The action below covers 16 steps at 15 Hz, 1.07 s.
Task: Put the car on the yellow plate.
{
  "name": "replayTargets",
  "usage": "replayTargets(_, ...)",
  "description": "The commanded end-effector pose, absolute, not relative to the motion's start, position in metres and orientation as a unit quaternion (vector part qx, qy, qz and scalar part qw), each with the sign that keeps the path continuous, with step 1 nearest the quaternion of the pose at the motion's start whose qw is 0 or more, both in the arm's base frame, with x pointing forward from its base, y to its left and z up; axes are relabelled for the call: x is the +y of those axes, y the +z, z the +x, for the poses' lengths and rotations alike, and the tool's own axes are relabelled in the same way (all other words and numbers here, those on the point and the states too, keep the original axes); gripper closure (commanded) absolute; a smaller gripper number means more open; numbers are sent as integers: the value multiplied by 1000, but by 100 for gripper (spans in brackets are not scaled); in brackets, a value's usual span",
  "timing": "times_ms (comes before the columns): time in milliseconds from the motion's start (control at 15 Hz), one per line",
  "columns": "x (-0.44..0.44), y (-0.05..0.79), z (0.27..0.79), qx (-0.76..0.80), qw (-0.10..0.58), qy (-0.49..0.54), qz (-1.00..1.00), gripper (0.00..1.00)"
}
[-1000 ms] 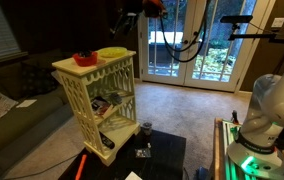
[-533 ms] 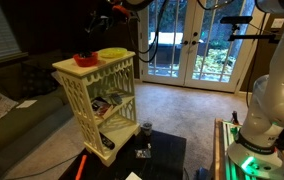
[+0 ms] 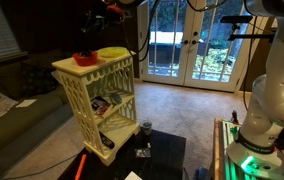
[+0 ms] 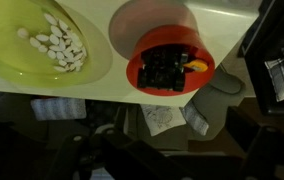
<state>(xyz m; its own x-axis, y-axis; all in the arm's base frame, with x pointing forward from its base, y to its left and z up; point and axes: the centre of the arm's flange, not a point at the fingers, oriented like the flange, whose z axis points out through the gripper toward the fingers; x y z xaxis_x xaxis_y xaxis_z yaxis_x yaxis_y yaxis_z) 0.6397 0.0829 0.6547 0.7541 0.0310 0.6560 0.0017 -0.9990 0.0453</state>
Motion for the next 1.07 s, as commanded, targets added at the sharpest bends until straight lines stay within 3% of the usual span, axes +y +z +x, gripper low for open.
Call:
replayTargets(0, 97, 632, 658, 48, 16, 316, 948, 0)
replayTargets(1000, 70, 614, 723, -48, -28, 335, 941, 0)
